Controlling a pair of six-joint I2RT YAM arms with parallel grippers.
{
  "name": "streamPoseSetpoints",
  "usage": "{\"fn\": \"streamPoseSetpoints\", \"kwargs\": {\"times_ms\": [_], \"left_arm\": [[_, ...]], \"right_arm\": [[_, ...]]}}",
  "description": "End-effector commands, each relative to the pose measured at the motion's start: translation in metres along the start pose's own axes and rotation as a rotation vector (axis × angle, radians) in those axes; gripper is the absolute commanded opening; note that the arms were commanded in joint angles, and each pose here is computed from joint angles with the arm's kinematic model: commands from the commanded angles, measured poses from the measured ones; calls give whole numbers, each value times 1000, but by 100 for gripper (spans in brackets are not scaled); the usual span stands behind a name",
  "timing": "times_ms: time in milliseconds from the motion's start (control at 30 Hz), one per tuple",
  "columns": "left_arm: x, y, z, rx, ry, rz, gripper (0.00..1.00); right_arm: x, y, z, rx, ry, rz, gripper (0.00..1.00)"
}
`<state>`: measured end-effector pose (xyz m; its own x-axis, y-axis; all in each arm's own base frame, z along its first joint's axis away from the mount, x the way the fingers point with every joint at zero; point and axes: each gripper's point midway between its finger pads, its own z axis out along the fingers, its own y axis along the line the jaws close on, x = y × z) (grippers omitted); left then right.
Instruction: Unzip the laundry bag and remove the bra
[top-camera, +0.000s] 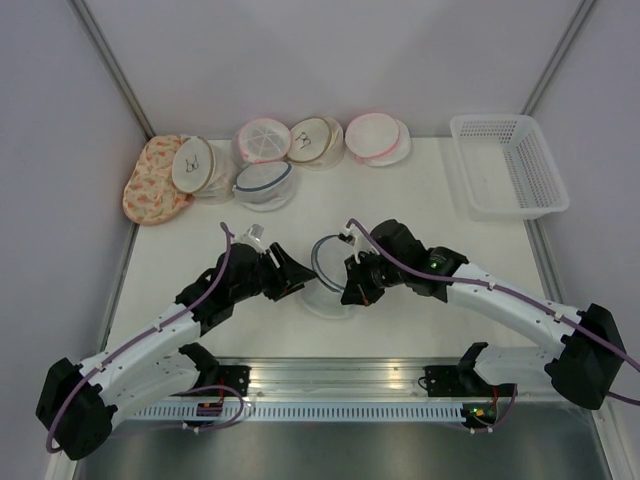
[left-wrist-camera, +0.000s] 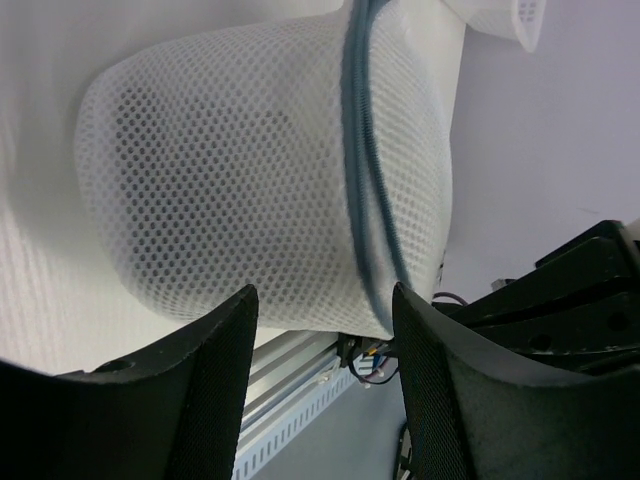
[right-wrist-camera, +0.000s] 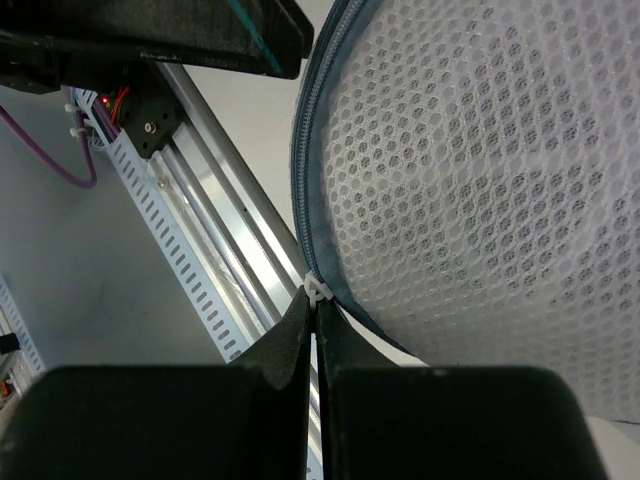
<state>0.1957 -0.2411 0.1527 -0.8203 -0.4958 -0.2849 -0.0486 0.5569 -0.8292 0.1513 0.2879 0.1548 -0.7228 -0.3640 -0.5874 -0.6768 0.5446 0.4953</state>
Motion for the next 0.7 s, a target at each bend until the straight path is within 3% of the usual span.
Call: {"fn": "streamPoseSetpoints", "kwargs": {"times_ms": [0,467,500,667], "left_arm": [[-12,-46,-4,147,-40,-25,61],[8,-37,24,115,22,3,57],[9,-37,25,117,26,8,54],[9,-39,26,126,18,19,11]], "right_arm": [[-2,12,5,-56,1,-53,0],[7,16,13,-73,40,-67,0],[7,16,13,-69,43,-64,0],[14,4,11,5,64,-45,0]]}}
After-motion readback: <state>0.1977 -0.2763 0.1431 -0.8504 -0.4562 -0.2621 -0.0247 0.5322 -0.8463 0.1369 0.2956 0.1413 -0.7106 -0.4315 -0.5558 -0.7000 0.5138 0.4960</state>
